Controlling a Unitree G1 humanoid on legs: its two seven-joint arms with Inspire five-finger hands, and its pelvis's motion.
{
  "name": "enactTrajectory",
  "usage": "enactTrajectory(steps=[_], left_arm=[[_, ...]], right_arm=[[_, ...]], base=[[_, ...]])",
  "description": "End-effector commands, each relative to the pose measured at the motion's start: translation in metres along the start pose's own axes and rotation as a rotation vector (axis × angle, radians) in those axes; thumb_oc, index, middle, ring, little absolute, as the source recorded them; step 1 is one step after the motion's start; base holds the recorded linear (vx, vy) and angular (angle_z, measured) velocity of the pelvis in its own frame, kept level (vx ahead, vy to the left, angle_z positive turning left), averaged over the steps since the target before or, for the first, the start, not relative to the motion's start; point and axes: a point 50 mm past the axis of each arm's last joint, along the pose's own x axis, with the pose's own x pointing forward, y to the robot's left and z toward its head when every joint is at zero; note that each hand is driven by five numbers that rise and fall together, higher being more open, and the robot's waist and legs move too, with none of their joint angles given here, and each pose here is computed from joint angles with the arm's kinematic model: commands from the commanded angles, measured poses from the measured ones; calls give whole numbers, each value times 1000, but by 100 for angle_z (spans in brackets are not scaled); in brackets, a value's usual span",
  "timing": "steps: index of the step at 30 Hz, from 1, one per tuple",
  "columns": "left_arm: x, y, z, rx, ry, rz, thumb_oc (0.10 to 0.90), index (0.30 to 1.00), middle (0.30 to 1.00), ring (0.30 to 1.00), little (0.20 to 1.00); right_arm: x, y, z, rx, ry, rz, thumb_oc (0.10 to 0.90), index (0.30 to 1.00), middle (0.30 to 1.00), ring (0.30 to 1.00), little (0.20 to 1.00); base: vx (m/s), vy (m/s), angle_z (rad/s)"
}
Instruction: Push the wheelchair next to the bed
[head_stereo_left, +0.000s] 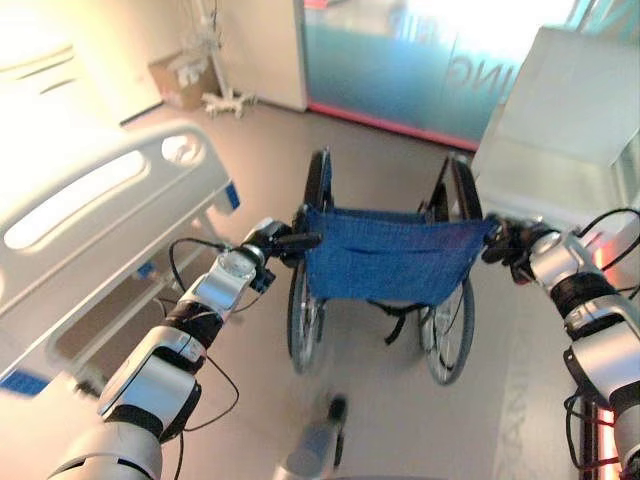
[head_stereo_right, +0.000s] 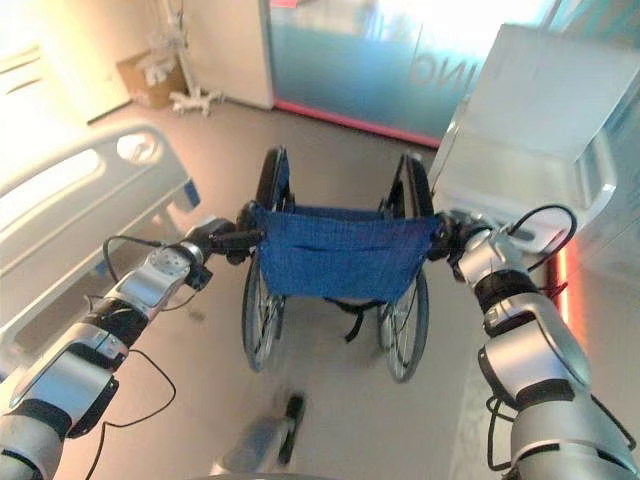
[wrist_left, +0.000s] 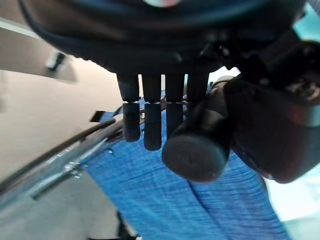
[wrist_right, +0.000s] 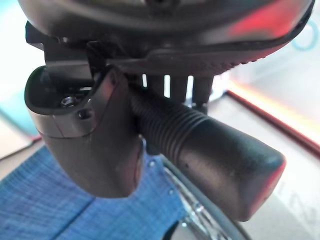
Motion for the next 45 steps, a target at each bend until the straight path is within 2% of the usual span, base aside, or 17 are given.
enactTrajectory(steps=[1, 8, 11, 15, 23, 29, 39, 45], left_arm=[[-4, 14, -57, 163, 250, 102, 400, 300, 300, 300, 300], [-3, -6, -67, 183, 258, 82, 400, 300, 300, 300, 300], [-6, -9, -73, 180, 264, 94, 400, 300, 300, 300, 300], [-7, 8, -63, 156, 214, 123, 400, 300, 300, 300, 300], [-1, -5, -47, 130, 185, 52, 400, 300, 300, 300, 300], [-2, -17, -60, 117, 251, 44, 400, 300, 300, 300, 300], [-3, -36, -68, 74, 191, 22, 400, 300, 300, 300, 300], [-6, -45, -72, 81, 189, 7, 400, 300, 300, 300, 300]], right_arm=[[-14, 25, 62, -192, -373, 84, 400, 300, 300, 300, 300], [-8, 37, 44, -169, -345, 114, 400, 300, 300, 300, 300], [-11, 38, 50, -175, -358, 113, 400, 300, 300, 300, 300], [-24, 11, 75, -206, -396, 48, 400, 300, 300, 300, 300], [-35, -24, 84, -219, -379, 15, 400, 300, 300, 300, 300], [-38, -24, 88, -263, -423, 30, 400, 300, 300, 300, 300], [-35, -27, 80, -296, -442, -50, 400, 300, 300, 300, 300], [-31, -10, 77, -287, -455, -63, 400, 300, 300, 300, 300]], base=[[147, 109, -88], [320, 136, -14], [336, -23, -27], [415, -148, 4], [515, -336, 111], [367, -314, 41], [268, -214, 57], [343, -222, -8]])
